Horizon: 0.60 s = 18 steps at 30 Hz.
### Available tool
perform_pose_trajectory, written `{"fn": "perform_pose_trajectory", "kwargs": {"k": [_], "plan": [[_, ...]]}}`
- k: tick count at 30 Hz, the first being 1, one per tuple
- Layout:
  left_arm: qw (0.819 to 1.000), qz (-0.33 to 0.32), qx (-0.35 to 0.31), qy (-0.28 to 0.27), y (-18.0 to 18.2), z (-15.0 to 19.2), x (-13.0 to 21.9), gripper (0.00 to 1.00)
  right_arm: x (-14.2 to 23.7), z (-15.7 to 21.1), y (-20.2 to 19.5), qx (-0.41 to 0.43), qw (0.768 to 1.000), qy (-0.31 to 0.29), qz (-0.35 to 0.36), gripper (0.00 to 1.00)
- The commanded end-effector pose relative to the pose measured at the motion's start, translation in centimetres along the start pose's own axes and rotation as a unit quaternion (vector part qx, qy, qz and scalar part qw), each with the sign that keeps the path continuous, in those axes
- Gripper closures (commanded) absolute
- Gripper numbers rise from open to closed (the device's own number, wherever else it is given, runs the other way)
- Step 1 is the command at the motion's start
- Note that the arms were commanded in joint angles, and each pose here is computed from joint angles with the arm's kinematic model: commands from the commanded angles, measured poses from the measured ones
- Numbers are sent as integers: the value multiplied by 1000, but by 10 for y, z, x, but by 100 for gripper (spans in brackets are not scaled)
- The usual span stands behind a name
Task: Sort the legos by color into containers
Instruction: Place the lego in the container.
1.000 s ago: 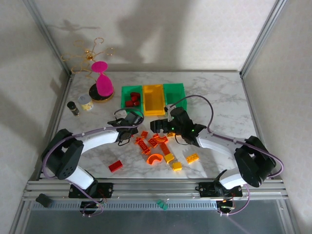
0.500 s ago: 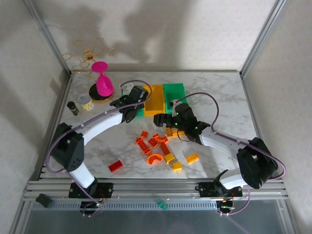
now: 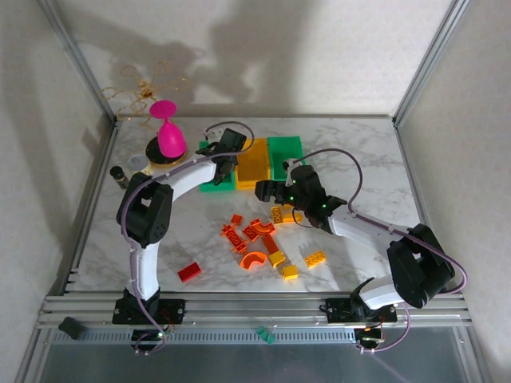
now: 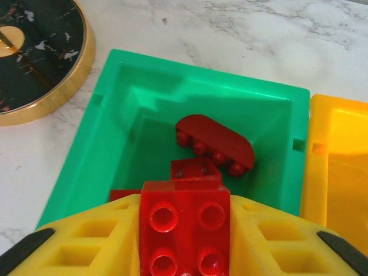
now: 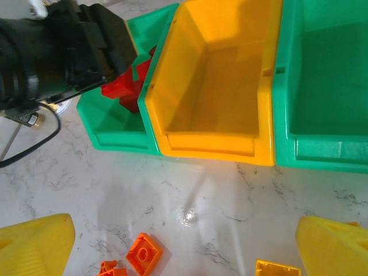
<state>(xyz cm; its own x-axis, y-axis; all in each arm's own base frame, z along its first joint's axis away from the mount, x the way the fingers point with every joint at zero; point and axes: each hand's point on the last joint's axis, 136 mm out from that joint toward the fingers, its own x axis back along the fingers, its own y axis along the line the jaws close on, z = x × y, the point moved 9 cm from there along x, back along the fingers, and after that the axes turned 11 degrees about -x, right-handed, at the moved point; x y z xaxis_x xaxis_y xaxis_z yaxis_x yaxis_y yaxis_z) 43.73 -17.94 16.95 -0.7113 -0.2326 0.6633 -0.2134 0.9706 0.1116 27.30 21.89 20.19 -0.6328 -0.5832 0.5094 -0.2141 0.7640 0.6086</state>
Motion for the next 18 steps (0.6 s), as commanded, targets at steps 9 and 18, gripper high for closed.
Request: {"fn": "perform_pose_trajectory", "kwargs": {"k": [9,18], "plan": [[1000,-5,-3,-8,2,-19,3,48,1,-16,13,20,999,-15,-21,2],[998,67,12,-1,21,-12,58,48,1,-6,14,49,998,16,-30,1]]}}
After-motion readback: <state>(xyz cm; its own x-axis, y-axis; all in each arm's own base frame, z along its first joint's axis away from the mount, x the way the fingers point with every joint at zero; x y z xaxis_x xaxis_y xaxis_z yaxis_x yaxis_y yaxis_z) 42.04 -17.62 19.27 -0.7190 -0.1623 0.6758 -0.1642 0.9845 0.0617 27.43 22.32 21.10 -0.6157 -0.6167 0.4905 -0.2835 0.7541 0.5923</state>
